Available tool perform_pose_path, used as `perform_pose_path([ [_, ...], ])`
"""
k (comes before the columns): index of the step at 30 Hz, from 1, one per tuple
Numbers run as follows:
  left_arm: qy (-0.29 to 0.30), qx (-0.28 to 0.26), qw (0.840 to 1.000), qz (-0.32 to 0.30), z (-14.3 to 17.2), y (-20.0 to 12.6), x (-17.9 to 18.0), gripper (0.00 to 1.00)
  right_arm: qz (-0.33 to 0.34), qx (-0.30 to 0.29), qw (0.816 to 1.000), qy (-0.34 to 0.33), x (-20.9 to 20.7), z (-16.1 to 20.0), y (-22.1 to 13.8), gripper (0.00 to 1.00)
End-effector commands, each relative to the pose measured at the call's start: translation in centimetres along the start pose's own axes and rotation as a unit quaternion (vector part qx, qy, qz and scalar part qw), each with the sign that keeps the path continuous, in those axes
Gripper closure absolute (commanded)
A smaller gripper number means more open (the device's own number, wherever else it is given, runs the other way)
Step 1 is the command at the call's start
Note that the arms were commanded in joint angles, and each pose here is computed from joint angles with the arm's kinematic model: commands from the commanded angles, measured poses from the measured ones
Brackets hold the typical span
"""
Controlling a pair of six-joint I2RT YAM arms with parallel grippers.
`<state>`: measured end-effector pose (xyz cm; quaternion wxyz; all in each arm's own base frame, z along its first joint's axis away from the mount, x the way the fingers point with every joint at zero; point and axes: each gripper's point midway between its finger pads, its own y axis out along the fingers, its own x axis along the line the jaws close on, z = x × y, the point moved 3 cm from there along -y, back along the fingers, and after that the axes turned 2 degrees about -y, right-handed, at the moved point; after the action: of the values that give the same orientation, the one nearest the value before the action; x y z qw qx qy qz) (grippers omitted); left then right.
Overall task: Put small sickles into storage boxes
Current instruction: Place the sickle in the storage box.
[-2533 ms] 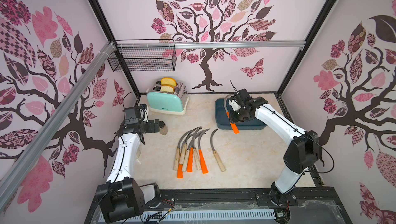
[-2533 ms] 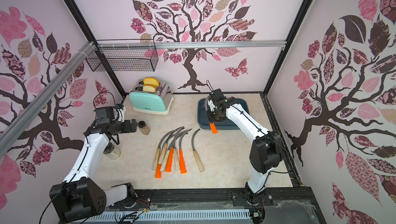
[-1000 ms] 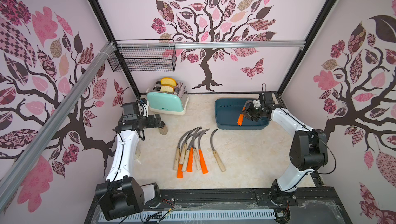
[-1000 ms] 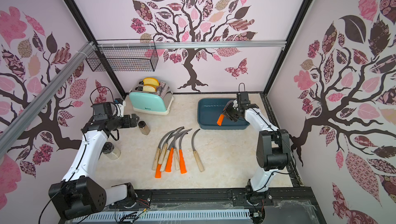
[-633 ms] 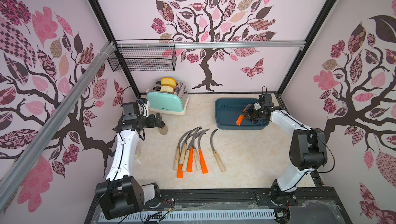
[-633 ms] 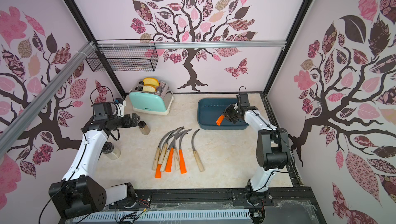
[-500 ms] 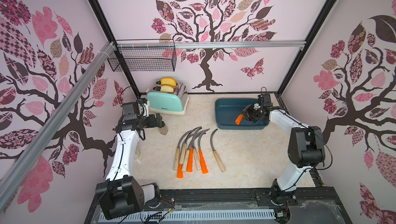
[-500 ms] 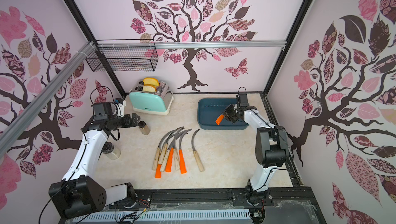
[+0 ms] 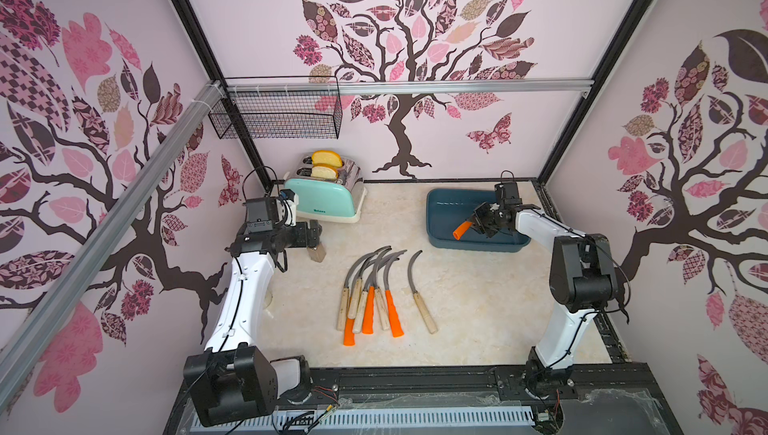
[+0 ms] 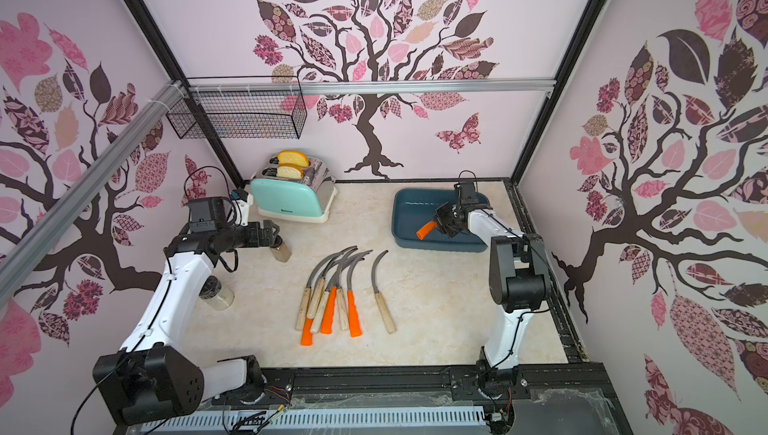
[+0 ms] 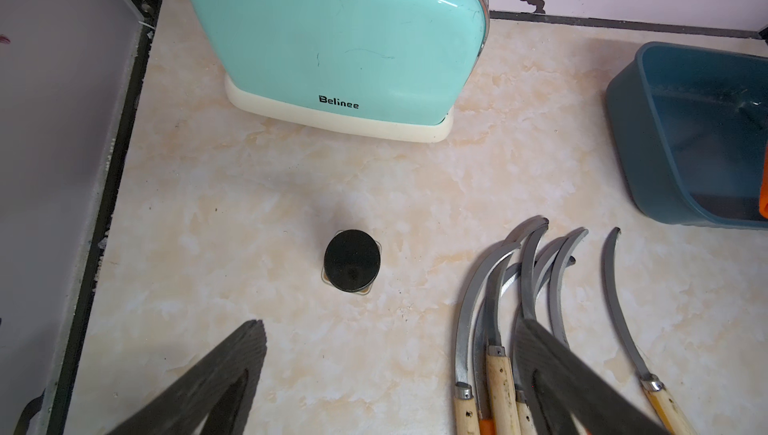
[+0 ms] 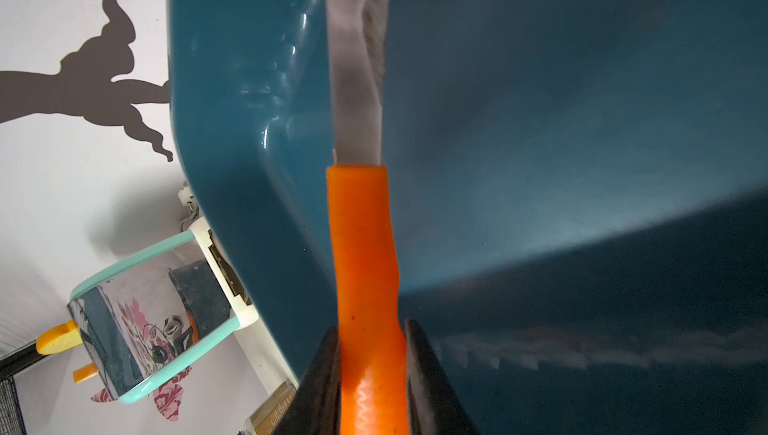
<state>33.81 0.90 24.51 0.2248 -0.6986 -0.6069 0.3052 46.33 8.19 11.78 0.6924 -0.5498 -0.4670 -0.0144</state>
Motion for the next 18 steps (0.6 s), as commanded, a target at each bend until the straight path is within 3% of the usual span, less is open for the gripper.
perform_pose_path([
  [1, 0.003, -0.021, 1.0, -0.001, -1.2, -0.6, -0.3, 0.02, 0.014, -0.007, 1.0, 0.016, -0.4, -0.4, 0.5, 0.93],
  [9, 0.007, -0.02, 1.0, -0.002, -1.0, -0.8, -0.5, 0.02, 0.031, 0.005, 0.999, -0.013, 0.7, 0.4, 2.3, 0.92],
  [18, 0.006, -0.017, 1.0, -0.001, -0.7, -0.9, -0.7, 0.02, 0.057, 0.017, 0.998, -0.009, -0.8, 0.9, 4.5, 0.9],
])
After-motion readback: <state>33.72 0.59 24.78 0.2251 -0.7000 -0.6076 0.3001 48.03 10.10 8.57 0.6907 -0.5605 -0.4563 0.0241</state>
